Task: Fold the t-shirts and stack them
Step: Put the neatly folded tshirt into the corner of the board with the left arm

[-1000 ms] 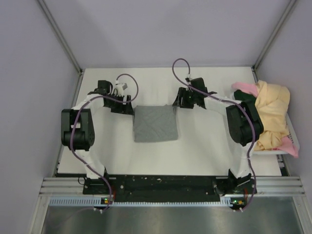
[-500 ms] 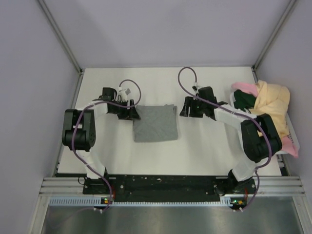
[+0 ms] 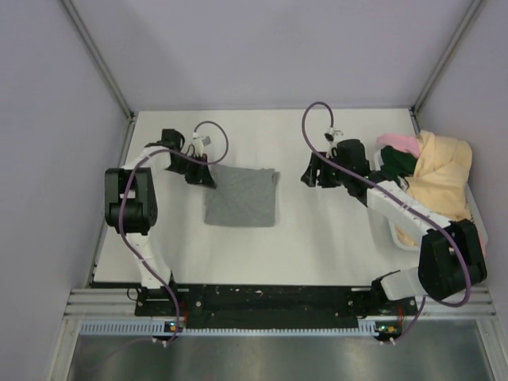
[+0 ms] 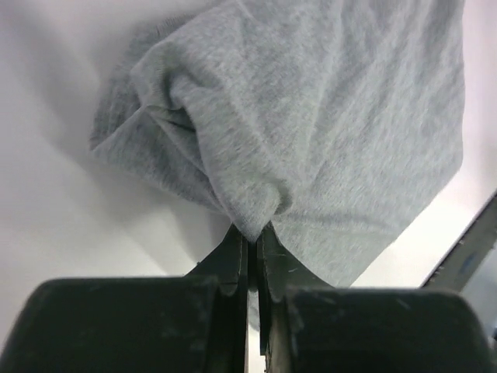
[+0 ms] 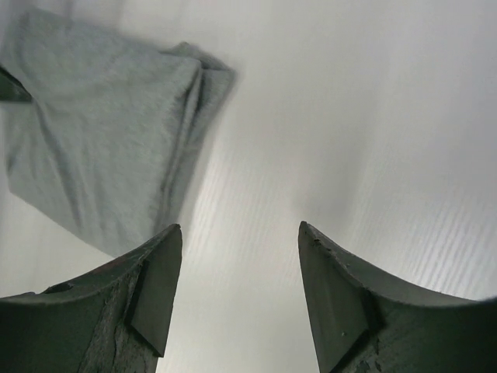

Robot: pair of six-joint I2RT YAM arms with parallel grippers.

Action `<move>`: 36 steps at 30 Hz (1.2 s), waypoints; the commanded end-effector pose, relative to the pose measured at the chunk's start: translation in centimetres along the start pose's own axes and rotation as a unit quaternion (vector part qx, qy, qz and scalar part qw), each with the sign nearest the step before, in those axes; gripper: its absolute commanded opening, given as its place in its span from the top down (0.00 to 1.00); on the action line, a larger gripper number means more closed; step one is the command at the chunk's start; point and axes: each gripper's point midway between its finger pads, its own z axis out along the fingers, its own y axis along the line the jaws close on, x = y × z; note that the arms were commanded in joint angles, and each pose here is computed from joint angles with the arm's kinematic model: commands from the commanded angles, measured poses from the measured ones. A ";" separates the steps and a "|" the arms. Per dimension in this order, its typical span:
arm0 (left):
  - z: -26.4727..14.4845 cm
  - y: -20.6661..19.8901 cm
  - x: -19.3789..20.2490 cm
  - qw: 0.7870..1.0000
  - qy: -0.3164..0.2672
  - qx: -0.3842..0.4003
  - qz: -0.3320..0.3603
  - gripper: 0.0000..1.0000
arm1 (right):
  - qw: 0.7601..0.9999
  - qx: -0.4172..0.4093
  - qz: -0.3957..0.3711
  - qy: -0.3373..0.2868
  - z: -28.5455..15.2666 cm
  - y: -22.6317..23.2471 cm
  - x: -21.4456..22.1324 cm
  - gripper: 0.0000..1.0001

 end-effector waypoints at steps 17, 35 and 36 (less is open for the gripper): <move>-19.9 26.1 -10.8 0.910 -0.007 -0.411 0.060 1.00 | 0.990 0.070 -0.098 -0.071 -6.6 -1.6 -3.2 0.39; -26.7 31.3 -15.8 0.795 -0.102 -0.594 0.067 0.29 | 0.988 0.071 -0.108 -0.086 -9.0 -1.0 -4.1 0.38; -27.6 30.5 -16.3 0.790 -0.115 -0.598 0.067 0.28 | 0.988 0.069 -0.108 -0.084 -9.0 -0.9 -4.0 0.37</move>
